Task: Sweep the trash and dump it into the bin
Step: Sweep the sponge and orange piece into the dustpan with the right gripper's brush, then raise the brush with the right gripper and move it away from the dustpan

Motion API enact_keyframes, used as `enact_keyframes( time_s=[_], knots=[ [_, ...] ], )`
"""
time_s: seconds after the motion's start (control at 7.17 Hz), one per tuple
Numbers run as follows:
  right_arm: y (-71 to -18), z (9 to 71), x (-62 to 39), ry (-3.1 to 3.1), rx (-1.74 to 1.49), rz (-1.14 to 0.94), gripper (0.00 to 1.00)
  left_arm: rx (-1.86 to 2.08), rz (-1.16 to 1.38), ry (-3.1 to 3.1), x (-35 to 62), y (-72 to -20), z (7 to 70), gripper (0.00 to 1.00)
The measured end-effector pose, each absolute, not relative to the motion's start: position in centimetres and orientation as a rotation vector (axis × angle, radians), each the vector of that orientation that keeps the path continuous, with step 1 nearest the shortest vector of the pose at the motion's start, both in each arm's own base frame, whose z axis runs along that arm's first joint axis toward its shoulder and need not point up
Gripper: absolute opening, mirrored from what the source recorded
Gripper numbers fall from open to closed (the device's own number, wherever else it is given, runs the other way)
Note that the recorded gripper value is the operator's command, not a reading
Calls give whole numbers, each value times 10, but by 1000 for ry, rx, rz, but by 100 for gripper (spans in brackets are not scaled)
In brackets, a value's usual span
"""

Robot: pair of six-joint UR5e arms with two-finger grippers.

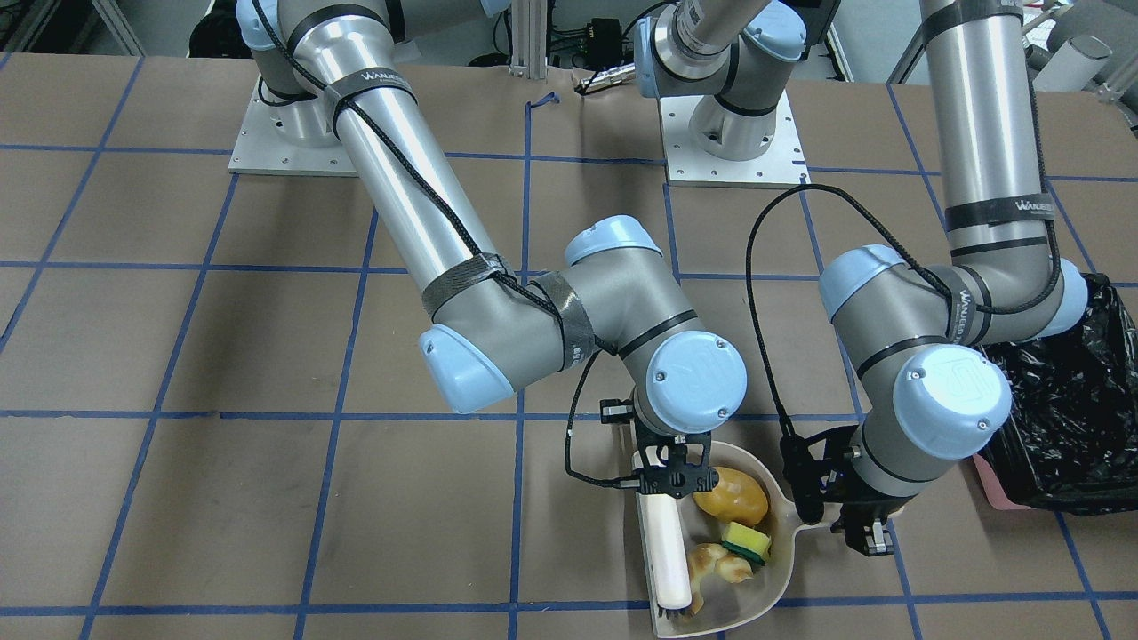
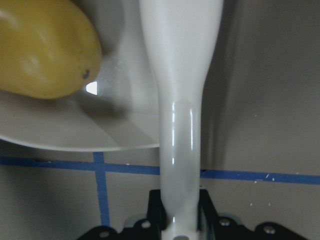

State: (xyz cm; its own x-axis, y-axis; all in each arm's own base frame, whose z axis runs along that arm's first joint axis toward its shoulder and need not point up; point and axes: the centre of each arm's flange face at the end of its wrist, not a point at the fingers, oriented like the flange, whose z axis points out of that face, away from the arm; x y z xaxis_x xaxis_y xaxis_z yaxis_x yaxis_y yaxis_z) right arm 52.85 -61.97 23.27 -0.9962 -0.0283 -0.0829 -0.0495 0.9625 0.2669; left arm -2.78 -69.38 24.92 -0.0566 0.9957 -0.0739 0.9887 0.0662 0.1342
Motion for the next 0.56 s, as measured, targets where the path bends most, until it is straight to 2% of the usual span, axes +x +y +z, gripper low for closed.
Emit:
enact_keyframes(
  time_s=[0.56],
  knots=[
    [-607, 264, 536, 2998, -33, 400, 24, 2049, 69, 2179, -28, -692, 253, 0]
  ],
)
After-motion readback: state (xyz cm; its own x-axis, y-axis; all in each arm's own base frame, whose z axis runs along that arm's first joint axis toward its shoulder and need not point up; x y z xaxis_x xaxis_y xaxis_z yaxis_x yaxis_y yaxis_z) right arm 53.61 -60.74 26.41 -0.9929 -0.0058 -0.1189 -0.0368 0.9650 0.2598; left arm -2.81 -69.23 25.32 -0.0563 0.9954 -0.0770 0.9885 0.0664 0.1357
